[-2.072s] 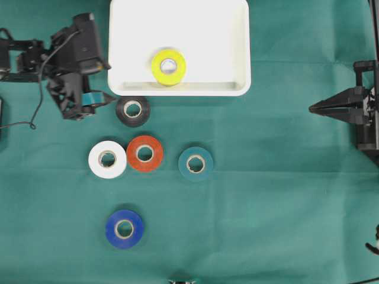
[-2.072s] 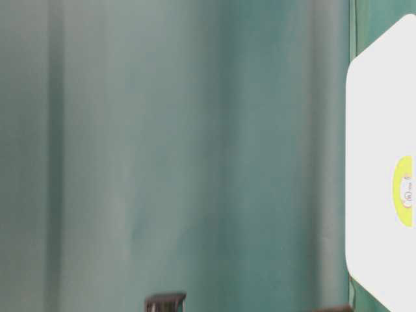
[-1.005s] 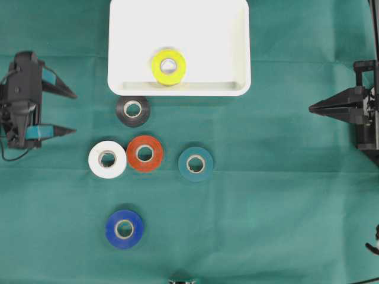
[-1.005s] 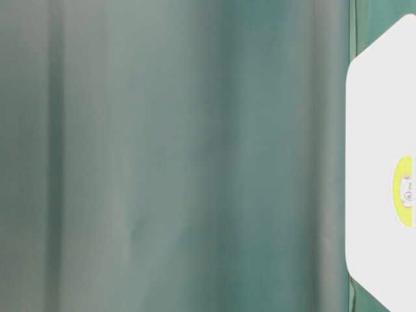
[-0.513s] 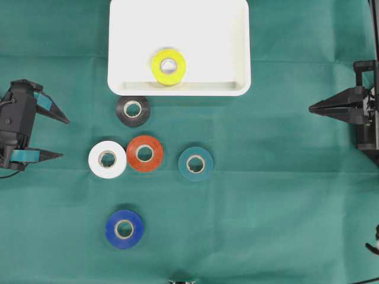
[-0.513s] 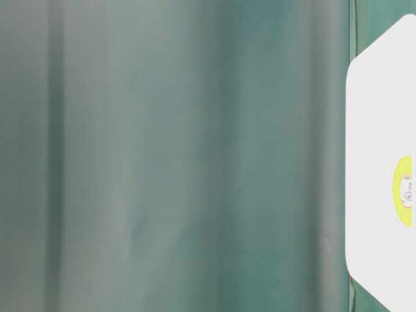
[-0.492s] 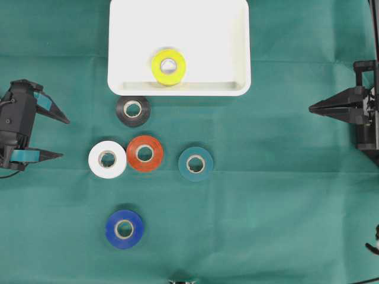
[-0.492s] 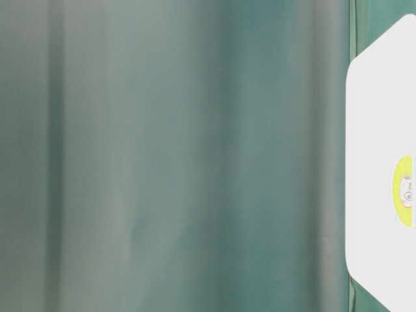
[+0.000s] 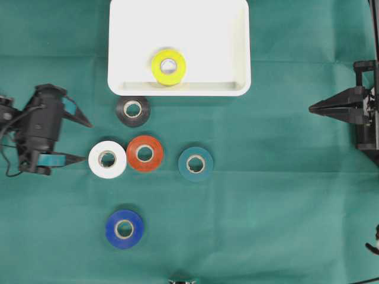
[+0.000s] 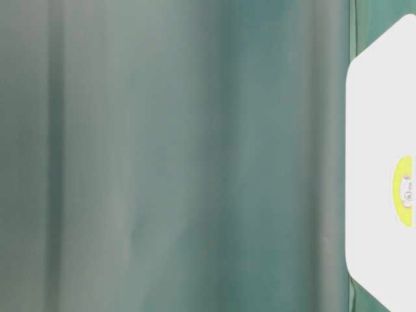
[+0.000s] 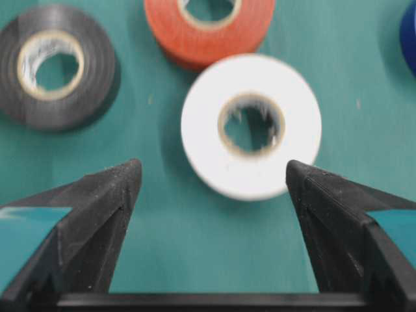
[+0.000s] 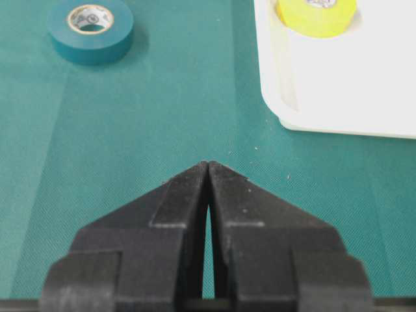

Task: Put the tape into the white case with the left arm.
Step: 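Move the left gripper onto the white tape roll and grasp it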

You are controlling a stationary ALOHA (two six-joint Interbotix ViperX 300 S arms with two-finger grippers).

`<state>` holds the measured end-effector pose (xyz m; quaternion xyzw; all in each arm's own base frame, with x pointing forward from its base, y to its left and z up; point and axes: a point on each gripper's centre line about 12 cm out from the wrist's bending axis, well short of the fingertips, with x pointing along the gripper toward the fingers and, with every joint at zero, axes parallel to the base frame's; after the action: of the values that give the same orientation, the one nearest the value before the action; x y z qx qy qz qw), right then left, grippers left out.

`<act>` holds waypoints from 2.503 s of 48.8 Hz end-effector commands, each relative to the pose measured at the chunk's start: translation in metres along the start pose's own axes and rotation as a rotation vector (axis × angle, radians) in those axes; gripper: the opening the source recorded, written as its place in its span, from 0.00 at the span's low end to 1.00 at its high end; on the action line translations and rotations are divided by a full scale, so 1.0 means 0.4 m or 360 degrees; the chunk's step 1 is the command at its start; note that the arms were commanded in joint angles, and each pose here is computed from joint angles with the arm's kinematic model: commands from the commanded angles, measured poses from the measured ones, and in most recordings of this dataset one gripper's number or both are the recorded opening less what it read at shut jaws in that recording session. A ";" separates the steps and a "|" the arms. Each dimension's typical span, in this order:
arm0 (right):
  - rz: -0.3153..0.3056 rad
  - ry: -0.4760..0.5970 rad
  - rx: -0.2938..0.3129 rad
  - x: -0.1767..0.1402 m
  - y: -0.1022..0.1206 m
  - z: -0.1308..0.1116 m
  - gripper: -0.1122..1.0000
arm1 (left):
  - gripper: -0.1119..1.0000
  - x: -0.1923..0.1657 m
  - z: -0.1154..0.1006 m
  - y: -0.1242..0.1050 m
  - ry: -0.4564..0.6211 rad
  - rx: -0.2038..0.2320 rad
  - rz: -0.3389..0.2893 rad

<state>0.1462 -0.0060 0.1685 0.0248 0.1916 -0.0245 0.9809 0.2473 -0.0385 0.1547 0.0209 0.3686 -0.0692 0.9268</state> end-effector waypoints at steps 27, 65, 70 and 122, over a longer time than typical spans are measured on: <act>-0.0001 -0.0022 0.0001 0.001 0.000 0.012 0.01 | 0.90 0.101 0.024 0.022 0.0146 -0.0033 0.0036; -0.0001 -0.0027 0.0001 0.001 0.000 0.011 0.01 | 0.88 0.169 -0.024 0.023 0.0312 -0.0042 0.0038; -0.0001 -0.0027 0.0001 0.001 0.000 0.011 0.01 | 0.77 0.169 -0.025 0.023 0.0314 -0.0057 0.0039; -0.0001 -0.0027 0.0001 0.001 0.000 0.011 0.01 | 0.34 0.024 0.117 -0.030 0.0113 0.0018 -0.0047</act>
<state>0.1460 -0.0060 0.1678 0.0240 0.1908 -0.0243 0.9810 0.2814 -0.0550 0.1696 0.0258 0.4207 -0.0833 0.9030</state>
